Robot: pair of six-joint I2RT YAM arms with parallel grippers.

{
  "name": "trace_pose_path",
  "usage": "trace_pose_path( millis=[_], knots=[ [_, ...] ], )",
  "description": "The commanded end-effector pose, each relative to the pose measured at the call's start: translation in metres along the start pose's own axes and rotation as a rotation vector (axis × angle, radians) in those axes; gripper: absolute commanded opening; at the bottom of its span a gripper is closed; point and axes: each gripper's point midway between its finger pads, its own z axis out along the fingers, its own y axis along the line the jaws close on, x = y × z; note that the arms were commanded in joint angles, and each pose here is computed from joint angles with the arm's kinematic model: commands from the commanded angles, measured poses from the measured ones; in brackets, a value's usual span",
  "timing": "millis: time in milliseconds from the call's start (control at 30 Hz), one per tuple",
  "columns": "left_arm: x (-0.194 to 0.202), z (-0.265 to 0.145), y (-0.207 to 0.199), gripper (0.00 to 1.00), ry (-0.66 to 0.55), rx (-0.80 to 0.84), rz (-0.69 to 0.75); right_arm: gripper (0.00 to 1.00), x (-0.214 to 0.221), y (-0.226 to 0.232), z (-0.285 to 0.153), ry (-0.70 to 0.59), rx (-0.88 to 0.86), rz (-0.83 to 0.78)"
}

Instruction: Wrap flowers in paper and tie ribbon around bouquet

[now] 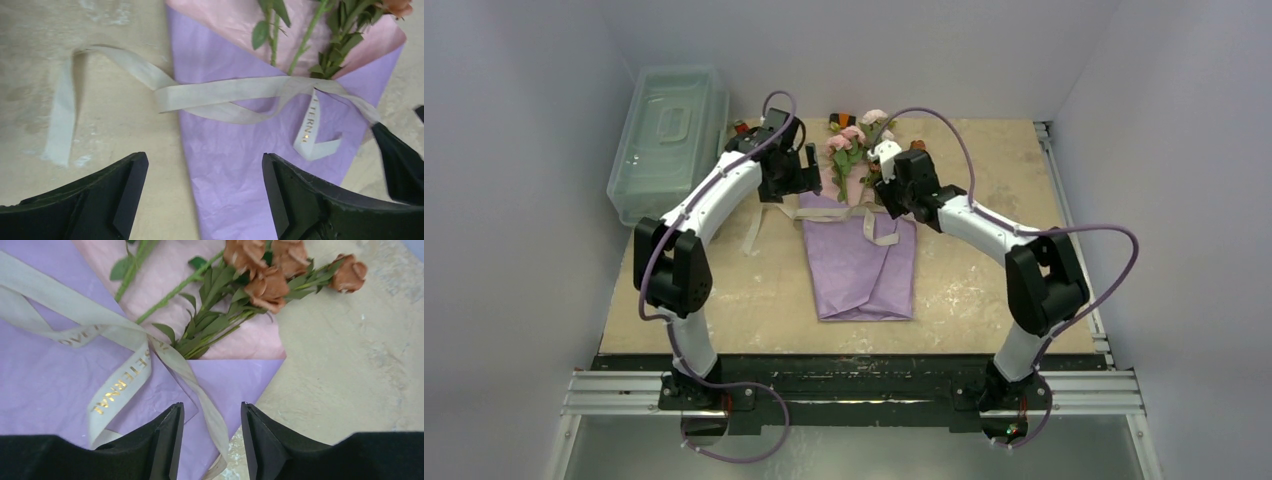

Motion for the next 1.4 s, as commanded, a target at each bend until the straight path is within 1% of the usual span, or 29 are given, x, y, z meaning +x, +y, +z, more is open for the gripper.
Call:
trace_pose_path(
  millis=[0,33,100,200,267,300,367,433,633,733,900,967,1000,1100,1167,1233,1367],
  knots=[
    [-0.027,-0.034,0.037,0.95,-0.173,-0.132,0.01,0.53,-0.055,-0.006,-0.046,-0.156,-0.024,0.162],
    [-0.026,-0.036,0.042,0.99,-0.186,-0.146,0.009,0.54,-0.053,-0.002,-0.05,-0.155,-0.04,0.198],
    [-0.022,-0.037,0.049,1.0,-0.195,-0.152,0.001,0.55,-0.051,0.015,-0.056,-0.171,-0.118,0.297],
    [-0.011,-0.036,0.052,1.0,-0.181,-0.127,0.005,0.56,-0.047,0.031,-0.056,-0.182,-0.172,0.444],
    [-0.006,-0.033,0.037,0.99,-0.188,-0.024,0.03,0.55,-0.041,0.035,-0.05,-0.164,-0.171,0.525],
    [-0.004,-0.033,0.027,0.95,-0.194,0.045,0.049,0.55,-0.039,0.037,-0.046,-0.151,-0.172,0.551],
    [0.005,-0.031,0.011,0.92,-0.193,0.156,0.089,0.54,-0.034,0.042,-0.036,-0.117,-0.174,0.61],
    [0.015,-0.028,0.003,0.91,-0.184,0.212,0.125,0.52,-0.03,0.05,-0.028,-0.086,-0.191,0.646],
    [0.054,-0.014,-0.019,0.8,-0.123,0.277,0.299,0.49,-0.02,0.072,-0.008,-0.025,-0.225,0.68],
    [0.069,-0.005,-0.026,0.75,-0.093,0.3,0.323,0.47,-0.012,0.08,0.001,0.01,-0.23,0.704],
    [0.088,0.016,-0.028,0.73,-0.037,0.32,0.321,0.44,-0.007,0.094,0.01,0.038,-0.25,0.715],
    [0.094,0.024,-0.028,0.72,-0.023,0.328,0.317,0.41,-0.004,0.098,0.012,0.052,-0.253,0.715],
    [0.096,0.028,-0.028,0.72,-0.017,0.331,0.315,0.37,-0.003,0.1,0.013,0.057,-0.253,0.718],
    [0.102,0.041,-0.027,0.69,-0.006,0.329,0.301,0.14,-0.001,0.099,0.013,0.061,-0.241,0.726],
    [0.104,0.049,-0.026,0.66,-0.001,0.326,0.294,0.05,-0.001,0.097,0.01,0.066,-0.229,0.724],
    [0.109,0.059,-0.022,0.62,0.02,0.306,0.288,0.0,-0.005,0.092,0.0,0.068,-0.219,0.714],
    [0.116,0.074,-0.004,0.58,0.047,0.217,0.277,0.0,-0.006,0.075,-0.026,0.084,-0.16,0.692]
  ],
)
